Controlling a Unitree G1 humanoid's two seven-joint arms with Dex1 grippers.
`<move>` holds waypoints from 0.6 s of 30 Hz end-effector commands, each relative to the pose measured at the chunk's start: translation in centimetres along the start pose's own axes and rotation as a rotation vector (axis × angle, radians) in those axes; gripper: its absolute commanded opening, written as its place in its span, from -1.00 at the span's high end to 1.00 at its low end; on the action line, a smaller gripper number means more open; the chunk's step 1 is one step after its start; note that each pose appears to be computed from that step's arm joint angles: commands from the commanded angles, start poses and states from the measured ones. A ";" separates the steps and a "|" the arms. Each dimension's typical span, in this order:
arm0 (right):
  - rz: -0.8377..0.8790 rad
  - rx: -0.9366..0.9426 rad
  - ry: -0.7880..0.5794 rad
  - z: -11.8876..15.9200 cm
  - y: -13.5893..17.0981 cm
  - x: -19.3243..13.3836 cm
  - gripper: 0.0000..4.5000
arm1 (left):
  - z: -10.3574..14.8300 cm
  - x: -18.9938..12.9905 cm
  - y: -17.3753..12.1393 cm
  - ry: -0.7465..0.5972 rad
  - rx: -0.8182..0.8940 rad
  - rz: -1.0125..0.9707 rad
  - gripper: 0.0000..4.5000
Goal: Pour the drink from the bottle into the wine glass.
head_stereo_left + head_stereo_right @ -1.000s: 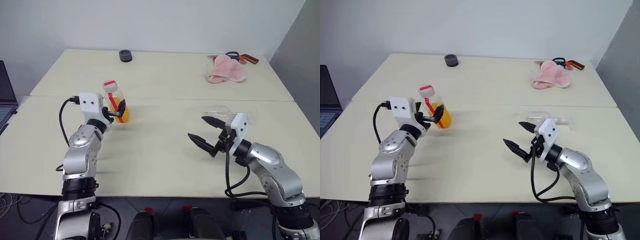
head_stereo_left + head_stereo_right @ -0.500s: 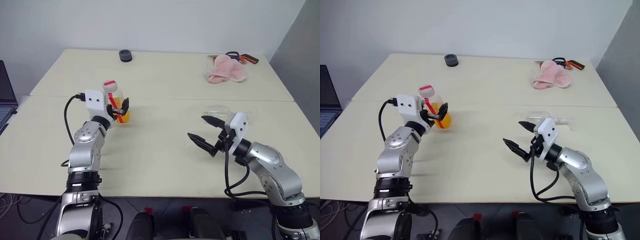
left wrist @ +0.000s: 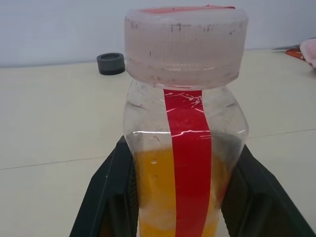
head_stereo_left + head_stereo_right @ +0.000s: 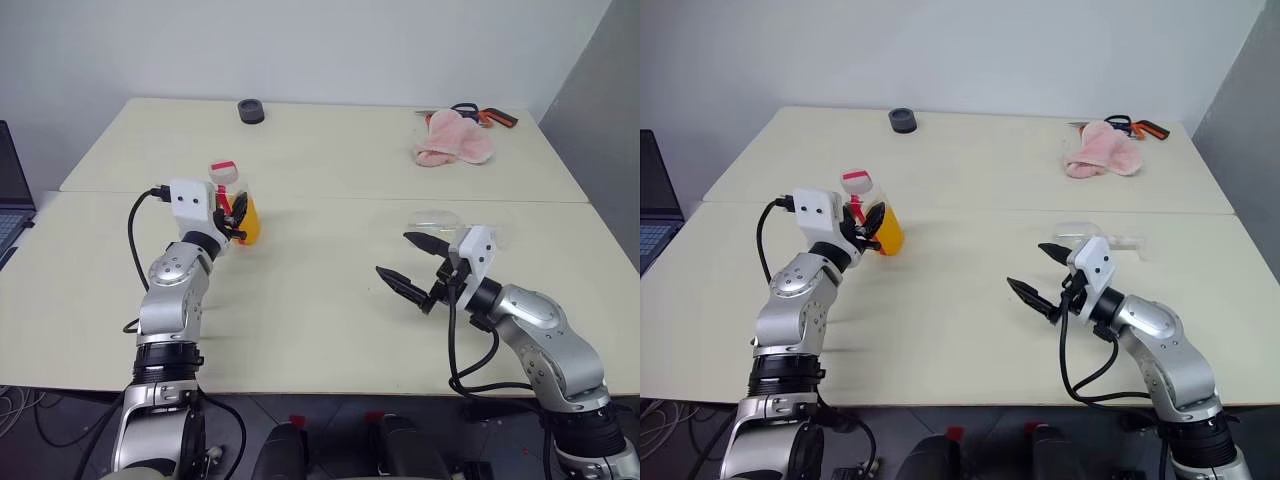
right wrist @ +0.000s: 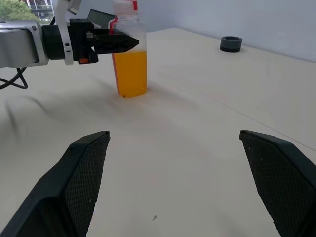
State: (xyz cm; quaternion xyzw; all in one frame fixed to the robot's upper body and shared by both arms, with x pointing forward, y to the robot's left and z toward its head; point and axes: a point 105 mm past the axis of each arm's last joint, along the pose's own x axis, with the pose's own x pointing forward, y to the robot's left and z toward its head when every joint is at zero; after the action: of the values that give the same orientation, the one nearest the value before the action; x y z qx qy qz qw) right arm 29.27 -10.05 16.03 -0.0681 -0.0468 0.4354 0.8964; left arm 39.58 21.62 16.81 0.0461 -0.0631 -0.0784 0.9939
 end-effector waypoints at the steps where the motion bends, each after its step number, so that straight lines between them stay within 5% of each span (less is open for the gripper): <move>1: 0.015 -0.052 -0.037 1.2 0.3 -0.2 -1.00 | 2.0 -0.1 -0.6 -0.085 0.056 -0.028 0.24; 18: 0.024 -0.101 -0.057 2.6 1.0 -0.6 -1.00 | 3.5 0.3 -6.1 -0.112 0.004 -0.337 0.24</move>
State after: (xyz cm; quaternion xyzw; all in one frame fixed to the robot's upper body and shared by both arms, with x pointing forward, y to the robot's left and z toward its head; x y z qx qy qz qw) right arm 28.38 -9.51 17.01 -0.0969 -0.0707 0.4456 0.8872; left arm 38.87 16.74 16.59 0.0467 -0.0598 -0.2144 0.9738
